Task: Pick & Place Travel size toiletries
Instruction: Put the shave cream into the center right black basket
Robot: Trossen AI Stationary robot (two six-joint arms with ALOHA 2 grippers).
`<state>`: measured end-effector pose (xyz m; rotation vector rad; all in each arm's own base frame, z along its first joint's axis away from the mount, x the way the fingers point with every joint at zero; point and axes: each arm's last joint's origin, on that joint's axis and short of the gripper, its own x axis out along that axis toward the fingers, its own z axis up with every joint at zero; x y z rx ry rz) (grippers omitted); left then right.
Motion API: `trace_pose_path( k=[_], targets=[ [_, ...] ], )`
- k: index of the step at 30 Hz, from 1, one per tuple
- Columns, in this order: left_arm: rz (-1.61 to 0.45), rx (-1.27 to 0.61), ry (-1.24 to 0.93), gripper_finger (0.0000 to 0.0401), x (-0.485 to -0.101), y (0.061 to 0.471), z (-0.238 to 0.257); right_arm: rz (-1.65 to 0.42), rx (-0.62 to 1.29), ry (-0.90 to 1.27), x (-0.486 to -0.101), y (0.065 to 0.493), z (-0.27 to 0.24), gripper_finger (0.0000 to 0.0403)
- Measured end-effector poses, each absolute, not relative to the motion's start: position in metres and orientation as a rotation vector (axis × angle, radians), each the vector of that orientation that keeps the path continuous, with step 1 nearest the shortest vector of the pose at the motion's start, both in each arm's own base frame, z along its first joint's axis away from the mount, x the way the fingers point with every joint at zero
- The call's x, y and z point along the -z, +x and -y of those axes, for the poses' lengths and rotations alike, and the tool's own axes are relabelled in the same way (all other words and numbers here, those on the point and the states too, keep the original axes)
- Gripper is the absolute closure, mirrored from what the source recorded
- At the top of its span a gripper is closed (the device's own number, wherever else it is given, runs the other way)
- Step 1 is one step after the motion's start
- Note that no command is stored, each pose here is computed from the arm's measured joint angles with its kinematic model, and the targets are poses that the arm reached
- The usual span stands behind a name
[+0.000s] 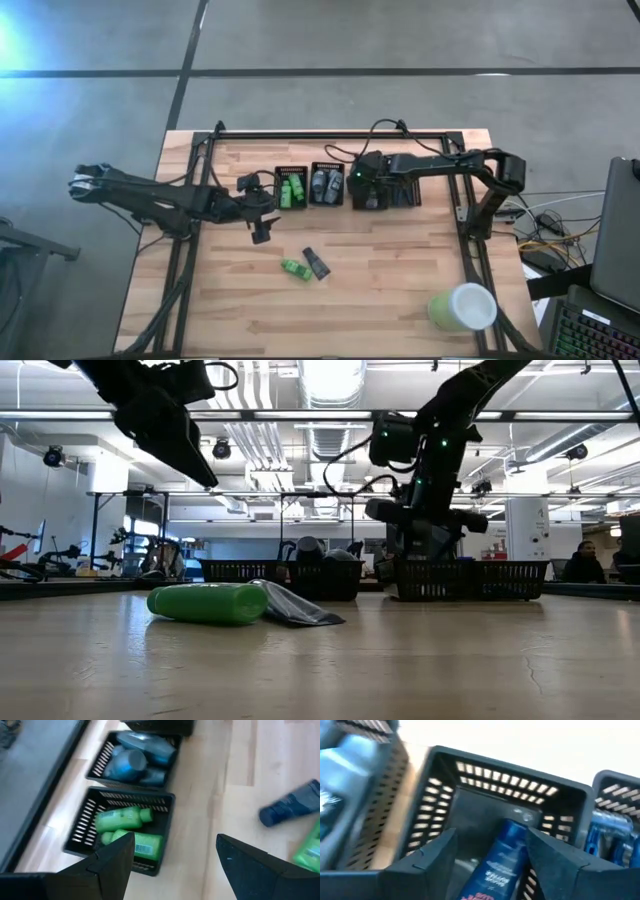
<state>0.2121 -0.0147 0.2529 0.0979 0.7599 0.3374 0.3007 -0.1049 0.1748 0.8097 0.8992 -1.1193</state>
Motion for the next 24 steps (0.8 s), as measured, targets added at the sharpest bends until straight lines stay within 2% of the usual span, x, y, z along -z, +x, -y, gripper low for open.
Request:
trace_pose_path(
  k=[7,12,17,24],
  targets=[
    [-0.817,-0.111,0.079,0.0117,-0.244,0.213,0.021,-0.947,0.905,0.597,-0.199,0.318,0.085,0.0128],
    [-0.816,-0.004,0.143,0.0127,-0.225,0.223,0.024,-0.968,0.72,0.468,-0.217,0.33,0.048,0.0116],
    [-0.797,0.126,0.16,0.0168,-0.203,0.247,0.031,-0.981,0.575,0.497,-0.225,0.336,0.011,0.0128],
    [-0.849,0.268,0.294,0.0239,-0.171,0.281,0.037,-1.003,0.556,0.573,-0.217,0.332,-0.024,0.0158]
  ],
)
